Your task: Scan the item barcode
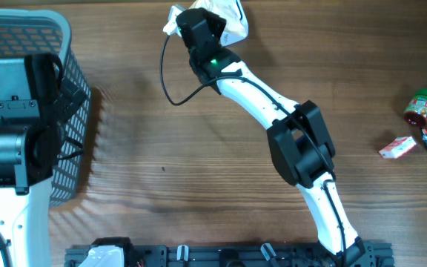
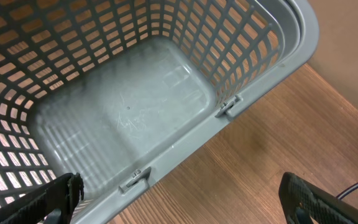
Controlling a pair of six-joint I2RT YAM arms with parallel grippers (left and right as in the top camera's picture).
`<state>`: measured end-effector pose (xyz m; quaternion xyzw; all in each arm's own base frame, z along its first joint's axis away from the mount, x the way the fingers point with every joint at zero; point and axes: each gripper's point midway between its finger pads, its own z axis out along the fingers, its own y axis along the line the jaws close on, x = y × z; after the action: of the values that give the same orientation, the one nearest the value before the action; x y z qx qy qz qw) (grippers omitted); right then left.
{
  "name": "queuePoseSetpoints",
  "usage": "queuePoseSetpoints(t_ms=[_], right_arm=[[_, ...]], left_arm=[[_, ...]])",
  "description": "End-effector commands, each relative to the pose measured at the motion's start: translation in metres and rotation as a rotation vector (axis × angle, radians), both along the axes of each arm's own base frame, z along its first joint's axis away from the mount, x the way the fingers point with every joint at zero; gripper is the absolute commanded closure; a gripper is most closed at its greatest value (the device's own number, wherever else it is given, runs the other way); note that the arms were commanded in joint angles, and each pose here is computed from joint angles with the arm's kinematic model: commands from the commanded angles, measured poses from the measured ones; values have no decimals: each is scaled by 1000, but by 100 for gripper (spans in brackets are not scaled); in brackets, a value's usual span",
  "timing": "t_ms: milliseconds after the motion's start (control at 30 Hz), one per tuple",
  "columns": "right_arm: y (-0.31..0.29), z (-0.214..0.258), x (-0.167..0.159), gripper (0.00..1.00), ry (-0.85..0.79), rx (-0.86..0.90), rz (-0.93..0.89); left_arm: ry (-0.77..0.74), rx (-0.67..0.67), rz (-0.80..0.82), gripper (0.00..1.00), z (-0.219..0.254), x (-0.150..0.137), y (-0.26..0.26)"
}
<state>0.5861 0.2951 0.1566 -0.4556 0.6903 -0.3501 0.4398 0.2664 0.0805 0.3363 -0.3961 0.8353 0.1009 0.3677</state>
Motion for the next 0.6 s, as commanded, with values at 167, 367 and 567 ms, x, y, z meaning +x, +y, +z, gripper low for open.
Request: queuePoseSetpoints(t_ms=[167, 367, 567], right_arm=[[-8, -16, -3, 95, 38, 7, -45], [-4, -50, -18, 95, 192, 110, -27], [-3, -52, -20, 95, 207, 113, -20]], left_arm=[[0, 5, -5, 0, 2, 0, 1], [0, 5, -5, 0, 2, 0, 1], [0, 5, -5, 0, 2, 0, 1]])
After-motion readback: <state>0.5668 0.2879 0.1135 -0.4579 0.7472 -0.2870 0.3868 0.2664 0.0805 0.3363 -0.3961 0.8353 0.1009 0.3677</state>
